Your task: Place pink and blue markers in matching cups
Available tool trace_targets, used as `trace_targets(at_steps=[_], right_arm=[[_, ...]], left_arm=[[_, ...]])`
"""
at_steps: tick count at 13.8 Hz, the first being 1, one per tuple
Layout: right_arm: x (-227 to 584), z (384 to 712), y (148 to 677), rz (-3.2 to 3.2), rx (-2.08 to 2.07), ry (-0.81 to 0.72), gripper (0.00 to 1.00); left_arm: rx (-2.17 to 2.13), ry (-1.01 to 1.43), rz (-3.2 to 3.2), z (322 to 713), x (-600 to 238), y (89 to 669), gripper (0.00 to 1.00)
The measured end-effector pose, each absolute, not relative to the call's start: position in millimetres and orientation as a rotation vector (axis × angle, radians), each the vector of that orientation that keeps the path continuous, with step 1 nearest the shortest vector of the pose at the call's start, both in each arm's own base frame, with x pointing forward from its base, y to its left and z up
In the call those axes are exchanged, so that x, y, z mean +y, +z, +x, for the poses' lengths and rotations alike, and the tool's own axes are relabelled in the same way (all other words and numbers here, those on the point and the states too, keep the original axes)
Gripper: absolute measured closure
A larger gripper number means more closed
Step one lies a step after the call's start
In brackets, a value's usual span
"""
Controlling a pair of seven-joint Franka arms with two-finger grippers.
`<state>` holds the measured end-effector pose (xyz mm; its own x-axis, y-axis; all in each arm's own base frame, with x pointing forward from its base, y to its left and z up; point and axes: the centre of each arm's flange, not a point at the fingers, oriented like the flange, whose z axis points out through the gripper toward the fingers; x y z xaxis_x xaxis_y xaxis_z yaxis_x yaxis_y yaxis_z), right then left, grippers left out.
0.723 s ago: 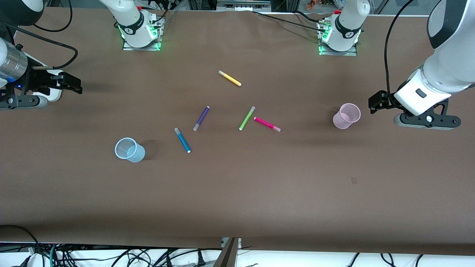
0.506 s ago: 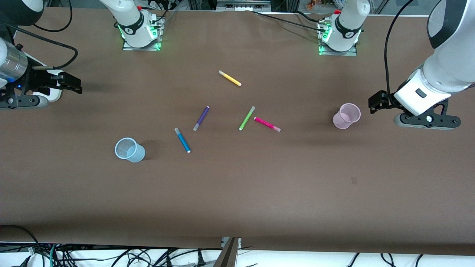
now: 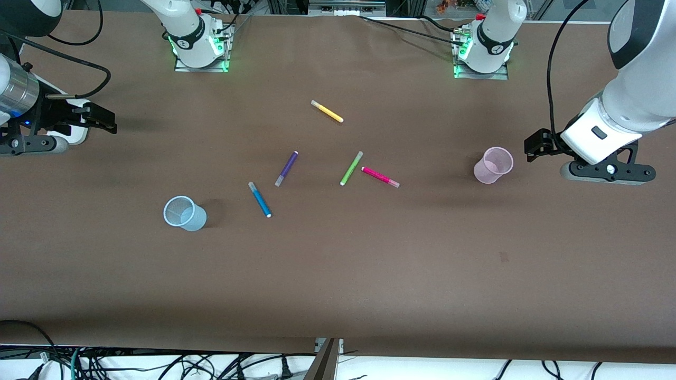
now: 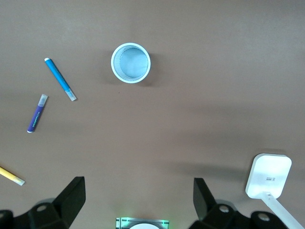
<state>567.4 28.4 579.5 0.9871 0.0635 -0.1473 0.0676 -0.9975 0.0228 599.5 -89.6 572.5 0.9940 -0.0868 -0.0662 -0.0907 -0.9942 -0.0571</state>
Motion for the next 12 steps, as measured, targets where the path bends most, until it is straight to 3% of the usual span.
trace_targets(at_steps=[12], right_arm=[[28, 568, 580, 3.104, 0.102, -0.227, 0.00]], left_arm=[[0.005, 0.118, -3.073, 594, -117, 566, 0.00]])
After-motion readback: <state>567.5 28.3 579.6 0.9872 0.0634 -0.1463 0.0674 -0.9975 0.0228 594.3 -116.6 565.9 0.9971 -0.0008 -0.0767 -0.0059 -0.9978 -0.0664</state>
